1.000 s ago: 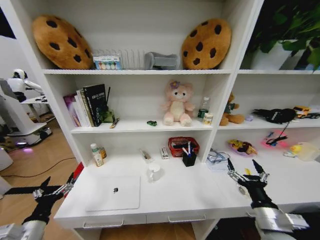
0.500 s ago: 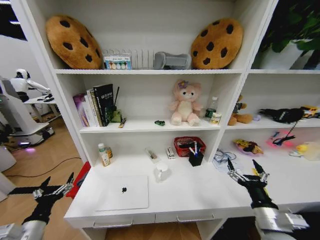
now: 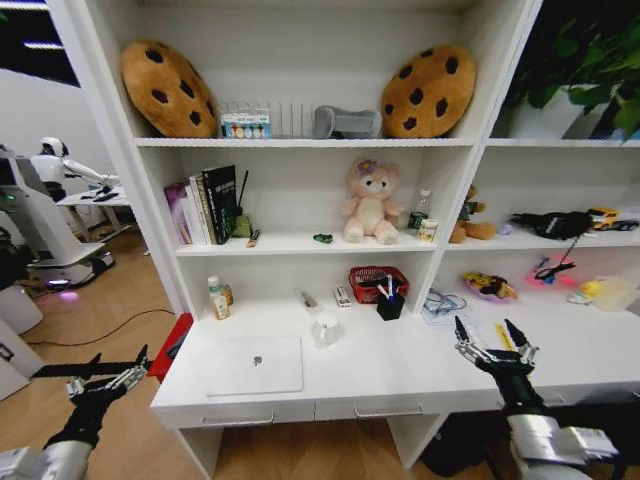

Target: Organize the objects on the table.

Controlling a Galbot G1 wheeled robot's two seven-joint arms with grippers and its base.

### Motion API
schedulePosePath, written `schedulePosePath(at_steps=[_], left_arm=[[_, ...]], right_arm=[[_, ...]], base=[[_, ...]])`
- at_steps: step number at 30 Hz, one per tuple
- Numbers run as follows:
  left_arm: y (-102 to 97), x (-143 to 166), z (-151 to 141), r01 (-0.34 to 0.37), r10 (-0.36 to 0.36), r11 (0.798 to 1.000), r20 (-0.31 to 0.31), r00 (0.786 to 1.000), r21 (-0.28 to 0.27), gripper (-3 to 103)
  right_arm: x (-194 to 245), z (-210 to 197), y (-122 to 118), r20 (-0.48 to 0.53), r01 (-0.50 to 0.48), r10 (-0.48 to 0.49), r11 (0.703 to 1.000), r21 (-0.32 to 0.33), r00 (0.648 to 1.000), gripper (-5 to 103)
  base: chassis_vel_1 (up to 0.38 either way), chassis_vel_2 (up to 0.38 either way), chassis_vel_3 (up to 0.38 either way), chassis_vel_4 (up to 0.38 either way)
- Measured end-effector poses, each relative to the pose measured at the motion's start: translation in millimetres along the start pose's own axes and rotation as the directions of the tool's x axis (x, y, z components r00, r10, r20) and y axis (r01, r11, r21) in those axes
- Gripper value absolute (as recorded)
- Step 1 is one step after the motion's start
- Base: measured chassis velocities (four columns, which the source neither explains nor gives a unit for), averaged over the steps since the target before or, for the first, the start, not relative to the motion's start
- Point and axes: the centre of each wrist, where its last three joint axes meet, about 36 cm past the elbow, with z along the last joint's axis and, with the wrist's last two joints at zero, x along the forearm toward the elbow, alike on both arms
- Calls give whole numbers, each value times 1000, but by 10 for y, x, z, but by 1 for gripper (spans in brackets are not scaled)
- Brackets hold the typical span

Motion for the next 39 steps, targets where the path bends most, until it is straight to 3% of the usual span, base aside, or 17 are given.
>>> schedulePosePath(at_steps=[25, 39], left_arm=[[0, 0, 0, 0, 0, 1000, 0, 1000, 0, 100], [0, 0, 0, 0, 0, 1000, 0, 1000, 0, 100]], right_arm=[[1, 0, 0, 0, 0, 0, 1000, 0, 1000, 100], [0, 0, 0, 0, 0, 0, 1000, 0, 1000, 100]], base=[[231, -227, -228, 229], [70, -75, -64, 70]])
